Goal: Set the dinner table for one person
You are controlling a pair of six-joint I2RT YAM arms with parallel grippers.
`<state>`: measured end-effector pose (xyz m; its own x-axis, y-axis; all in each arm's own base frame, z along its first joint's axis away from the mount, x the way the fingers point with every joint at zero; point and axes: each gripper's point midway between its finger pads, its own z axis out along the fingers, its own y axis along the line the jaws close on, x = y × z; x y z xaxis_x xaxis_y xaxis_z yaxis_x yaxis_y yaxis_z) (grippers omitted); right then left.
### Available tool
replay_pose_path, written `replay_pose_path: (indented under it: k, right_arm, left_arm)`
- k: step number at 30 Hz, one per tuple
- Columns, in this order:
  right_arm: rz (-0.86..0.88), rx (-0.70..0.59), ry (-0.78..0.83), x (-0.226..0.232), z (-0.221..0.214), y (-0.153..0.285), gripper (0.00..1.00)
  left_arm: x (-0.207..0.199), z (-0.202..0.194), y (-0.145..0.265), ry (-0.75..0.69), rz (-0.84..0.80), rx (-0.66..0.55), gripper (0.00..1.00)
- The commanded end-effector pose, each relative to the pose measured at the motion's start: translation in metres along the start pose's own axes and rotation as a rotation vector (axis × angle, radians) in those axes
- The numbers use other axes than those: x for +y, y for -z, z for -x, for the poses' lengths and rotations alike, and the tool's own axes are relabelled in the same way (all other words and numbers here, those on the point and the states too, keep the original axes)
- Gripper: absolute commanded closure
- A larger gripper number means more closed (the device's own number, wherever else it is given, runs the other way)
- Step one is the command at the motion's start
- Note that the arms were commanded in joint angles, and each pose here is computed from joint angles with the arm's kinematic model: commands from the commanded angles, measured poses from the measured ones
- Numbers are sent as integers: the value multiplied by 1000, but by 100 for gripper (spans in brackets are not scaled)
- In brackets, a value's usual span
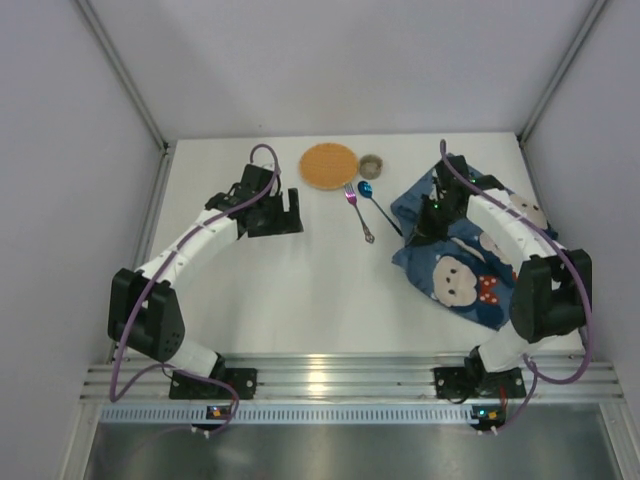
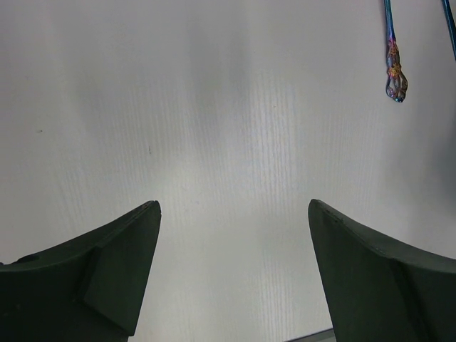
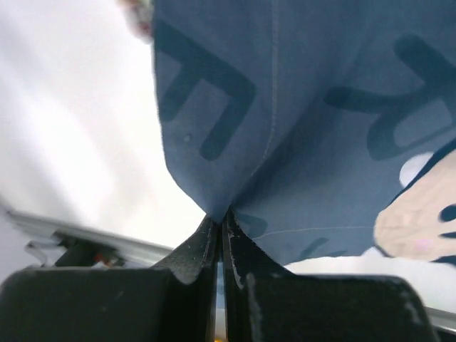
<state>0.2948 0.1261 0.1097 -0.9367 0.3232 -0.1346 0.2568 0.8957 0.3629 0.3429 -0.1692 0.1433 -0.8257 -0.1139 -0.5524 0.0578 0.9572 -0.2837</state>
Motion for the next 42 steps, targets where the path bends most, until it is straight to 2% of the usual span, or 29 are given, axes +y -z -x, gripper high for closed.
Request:
replay_pose_path:
  k: [1, 5, 6, 7, 8, 9, 10, 12, 14, 17, 18, 20, 21, 22, 24, 25, 26, 30, 35, 42]
  right_arm:
    - [322, 27, 64, 90, -3, 36, 100]
    - [580, 86, 118, 184, -19, 55, 100]
    - [631, 103, 85, 204, -20, 59, 100]
    - [657, 140, 70, 217, -20, 45, 92]
    - [762, 153, 126, 247, -27, 49, 70]
    - [803, 175, 105, 265, -25, 53, 23]
    - [799, 214, 98, 275, -26, 32, 14]
    - [851, 232, 151, 303, -29, 42, 8]
    - [852, 220, 153, 308, -25, 41, 2]
    - [862, 127, 162, 295, -3, 61, 0]
    - [836, 124, 143, 280, 0, 54, 0]
    - [828, 46, 95, 249, 29, 69, 0]
    - [801, 32, 76, 227, 29, 69, 1]
    - [769, -27, 23, 199, 54, 70, 1]
    - [671, -66, -3, 152, 59, 68, 1]
    - [590, -134, -58, 118, 80, 65, 1]
    - [519, -150, -51, 93, 81, 60, 1]
    - [243, -186, -186, -9, 89, 46, 2]
    - [91, -137, -266, -67, 63, 20, 2]
    - [-8, -121, -248, -93, 58, 5, 3]
  left_arm:
    - [-5, 20, 22, -6, -12, -73, 10]
    - [5, 19, 30, -8, 35, -88, 10]
    - [7, 21, 34, -7, 46, -102, 10]
    - [9, 20, 36, -4, 53, -102, 10]
    - [10, 18, 36, 1, 59, -100, 10]
    - [9, 19, 40, 9, 55, -110, 10]
    - [9, 19, 42, 13, 52, -112, 10]
    - [8, 19, 48, 24, 47, -115, 10]
    - [7, 16, 53, 36, 46, -107, 10]
    - [6, 6, 58, 41, 31, -97, 9]
    - [5, 3, 61, 48, 22, -100, 8]
    - [-1, -15, 56, 49, -9, -52, 7]
    - [-5, -22, 55, 59, -22, -32, 7]
    - [-11, -32, 52, 55, -50, -1, 7]
    - [-28, -60, 41, 25, -98, 79, 6]
    - [-34, -70, 37, 9, -115, 104, 6]
    - [-42, -92, 28, -25, -118, 164, 6]
    - [-50, -132, 4, -18, -80, 293, 5]
    - [-67, -170, -26, -13, -79, 395, 6]
    - [-80, -191, -53, -48, -36, 456, 7]
